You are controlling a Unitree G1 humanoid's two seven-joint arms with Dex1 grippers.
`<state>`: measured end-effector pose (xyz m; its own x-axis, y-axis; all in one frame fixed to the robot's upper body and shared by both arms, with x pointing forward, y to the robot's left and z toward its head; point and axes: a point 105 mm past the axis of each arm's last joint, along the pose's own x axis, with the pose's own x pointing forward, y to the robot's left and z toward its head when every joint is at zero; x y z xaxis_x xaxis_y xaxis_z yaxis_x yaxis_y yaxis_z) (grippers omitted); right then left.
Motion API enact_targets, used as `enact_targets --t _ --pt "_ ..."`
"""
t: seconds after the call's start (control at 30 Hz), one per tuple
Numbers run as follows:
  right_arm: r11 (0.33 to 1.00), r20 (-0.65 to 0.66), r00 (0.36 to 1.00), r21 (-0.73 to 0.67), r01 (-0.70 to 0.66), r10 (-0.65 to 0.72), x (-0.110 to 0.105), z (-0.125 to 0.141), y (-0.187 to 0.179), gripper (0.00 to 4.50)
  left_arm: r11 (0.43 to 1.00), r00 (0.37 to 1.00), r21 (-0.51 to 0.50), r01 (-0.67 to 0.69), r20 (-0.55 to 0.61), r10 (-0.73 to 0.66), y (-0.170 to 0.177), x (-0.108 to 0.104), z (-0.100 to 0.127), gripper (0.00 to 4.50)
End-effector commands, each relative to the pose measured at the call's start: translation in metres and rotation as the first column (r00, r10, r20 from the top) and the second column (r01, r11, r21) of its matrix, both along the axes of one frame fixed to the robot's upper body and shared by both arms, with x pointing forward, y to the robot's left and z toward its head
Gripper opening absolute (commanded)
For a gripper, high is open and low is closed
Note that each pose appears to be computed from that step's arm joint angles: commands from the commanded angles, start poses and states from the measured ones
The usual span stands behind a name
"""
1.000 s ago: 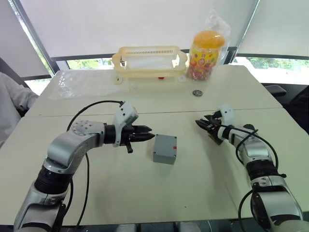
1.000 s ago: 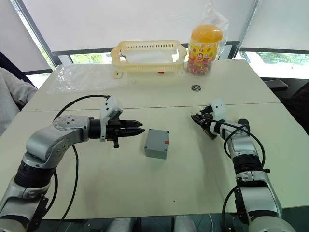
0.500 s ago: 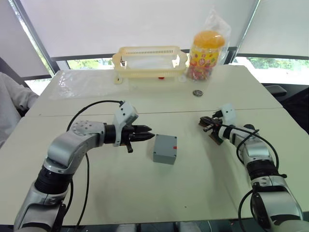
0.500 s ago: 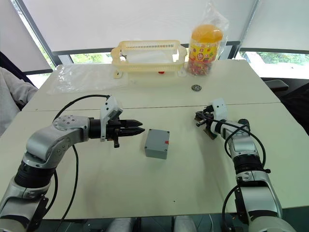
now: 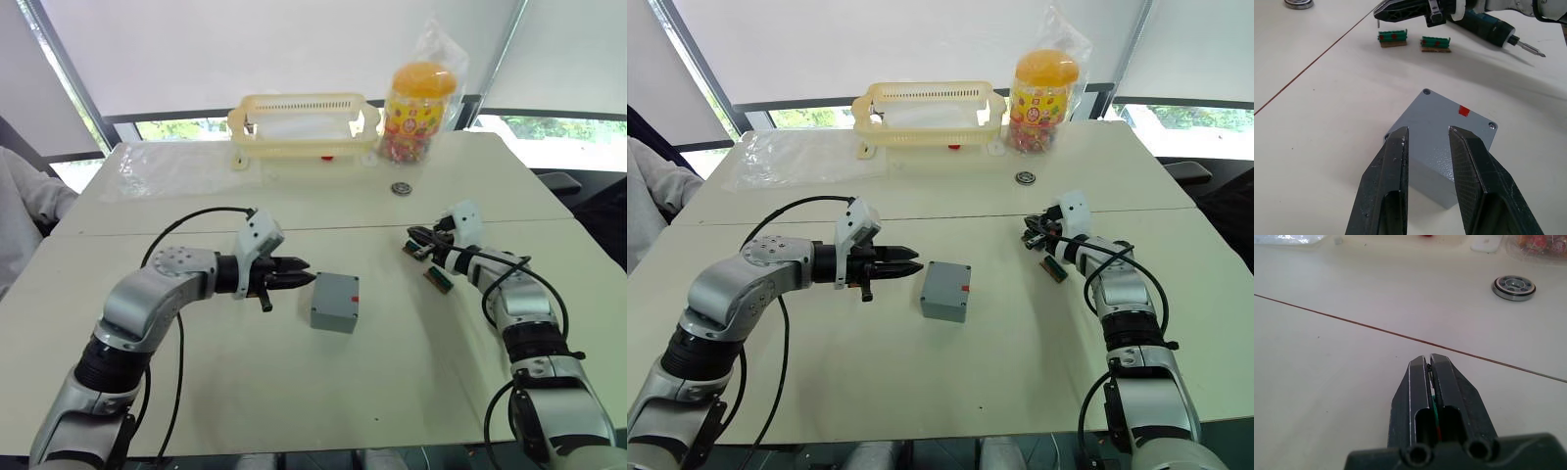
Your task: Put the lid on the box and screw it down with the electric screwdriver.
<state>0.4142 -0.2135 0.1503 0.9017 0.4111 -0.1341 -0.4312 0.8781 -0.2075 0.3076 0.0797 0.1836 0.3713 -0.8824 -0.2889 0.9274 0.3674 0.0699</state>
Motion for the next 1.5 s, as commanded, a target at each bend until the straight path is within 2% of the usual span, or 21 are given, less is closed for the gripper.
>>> enact_targets --t 0.03,0.1,0.23,0.33,0.43,0.8,1.03,1.5 --pt "0.999 0.118 0.992 0.019 -0.047 0.044 -0.008 0.041 0.004 0.02 1.000 0.999 -0.006 0.015 0.052 -0.015 0.000 -0.001 0.012 1.25" --pt "0.996 0.127 0.989 0.029 -0.079 0.074 -0.013 0.047 0.009 0.02 1.000 0.999 -0.005 0.016 0.052 -0.015 0.001 -0.002 0.013 1.25" --pt "0.936 0.105 0.936 0.074 -0.344 0.335 -0.065 0.061 0.053 0.02 1.000 0.998 0.019 0.023 0.054 -0.024 0.009 -0.005 0.014 1.25" --pt "0.911 0.055 0.913 0.068 -0.407 0.404 -0.088 0.054 0.068 0.02 0.999 0.998 0.029 0.031 0.050 -0.033 0.011 -0.007 0.014 1.25" --pt "0.901 0.028 0.905 0.083 -0.425 0.425 -0.098 0.047 0.077 0.02 0.999 0.998 0.031 0.035 0.047 -0.037 0.010 -0.007 0.013 1.25" --pt "0.879 -0.012 0.883 0.106 -0.465 0.469 -0.102 0.029 0.098 0.02 0.997 0.997 0.055 0.060 0.043 -0.062 0.008 -0.009 0.007 1.25" --pt "0.872 -0.039 0.873 0.090 -0.482 0.486 -0.102 0.017 0.100 0.02 0.996 0.997 0.060 0.059 0.043 -0.062 0.009 -0.011 0.006 1.25" --pt "0.887 -0.040 0.888 0.089 -0.453 0.458 -0.094 0.010 0.095 0.02 0.998 0.998 0.052 0.047 0.039 -0.049 0.007 -0.009 0.004 1.25"
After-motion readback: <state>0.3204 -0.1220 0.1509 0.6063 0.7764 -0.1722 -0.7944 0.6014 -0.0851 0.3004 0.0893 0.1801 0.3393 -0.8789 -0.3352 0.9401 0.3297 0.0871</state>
